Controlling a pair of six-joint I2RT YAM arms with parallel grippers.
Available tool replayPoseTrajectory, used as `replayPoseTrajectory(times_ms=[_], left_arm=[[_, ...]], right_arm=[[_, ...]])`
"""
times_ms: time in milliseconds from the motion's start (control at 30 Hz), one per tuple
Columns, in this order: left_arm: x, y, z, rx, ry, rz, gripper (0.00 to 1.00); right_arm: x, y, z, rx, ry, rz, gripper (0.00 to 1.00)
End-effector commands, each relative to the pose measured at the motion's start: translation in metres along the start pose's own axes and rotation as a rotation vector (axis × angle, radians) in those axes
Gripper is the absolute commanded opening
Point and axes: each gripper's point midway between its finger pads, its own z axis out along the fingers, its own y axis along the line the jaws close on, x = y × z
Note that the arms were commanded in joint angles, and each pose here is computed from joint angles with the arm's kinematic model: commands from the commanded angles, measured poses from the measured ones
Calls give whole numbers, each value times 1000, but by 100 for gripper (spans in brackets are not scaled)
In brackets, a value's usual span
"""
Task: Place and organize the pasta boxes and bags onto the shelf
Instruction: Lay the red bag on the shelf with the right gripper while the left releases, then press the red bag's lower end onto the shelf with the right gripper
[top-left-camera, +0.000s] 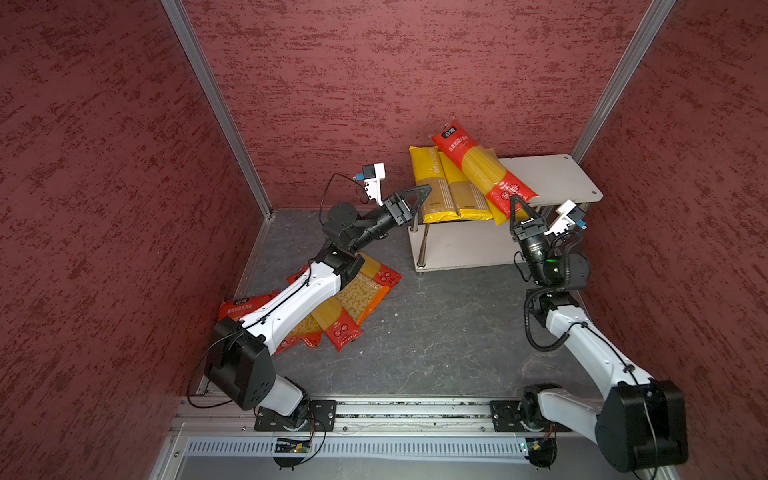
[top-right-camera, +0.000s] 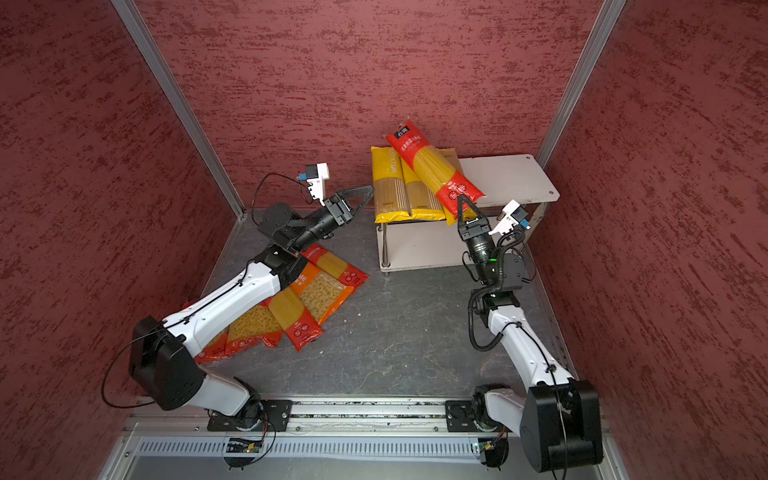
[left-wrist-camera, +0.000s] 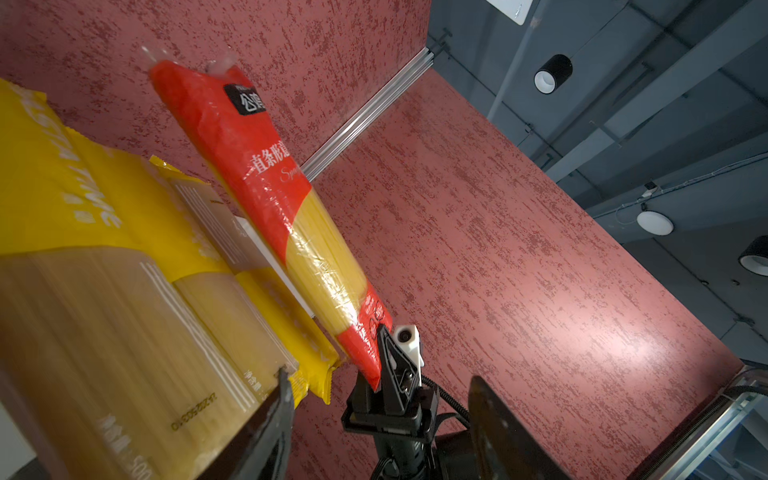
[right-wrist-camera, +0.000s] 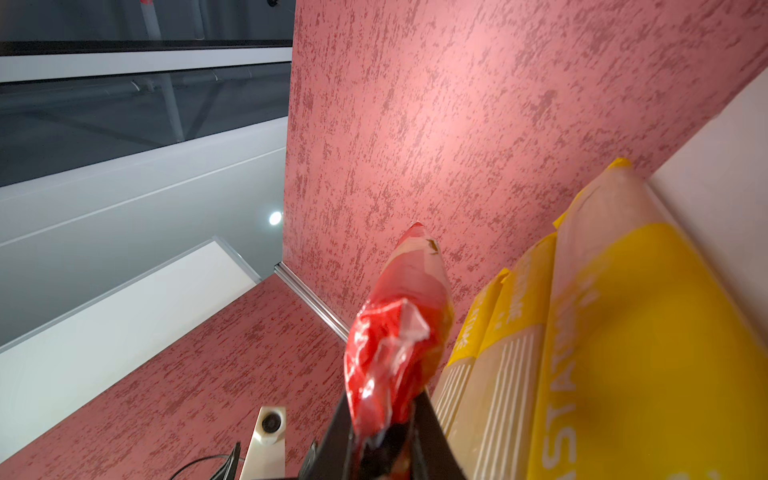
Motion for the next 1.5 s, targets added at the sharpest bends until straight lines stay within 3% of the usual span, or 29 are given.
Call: replayPoseTrajectory(times_ms=[0,267,567,800,1167,1333,1467], left_arm=[[6,-2,-18,-38,1,44,66],[45,40,-66,-216,35,19,67],[72,57,-88,-285,63,-18,66],[73,60,-91,-305,62,-6,66],[76,65,-90,-319,63,-8,66],[76,65,-90,-323,64,-9,66],[77,64,-92,-327,66,-6,66]], right_arm=[[-58,75,-4,-198,-164,-26,0],[-99,51,-14,-93,-345,5,0],[-120,9,-19,76,-485,7,0],[-97,-22,-10,185,-385,57,18],[-61,-55,-32,389,-253,99,46],[-53,-89,-42,543,-173,129,48],[-59,-88,-39,513,-178,127,39]])
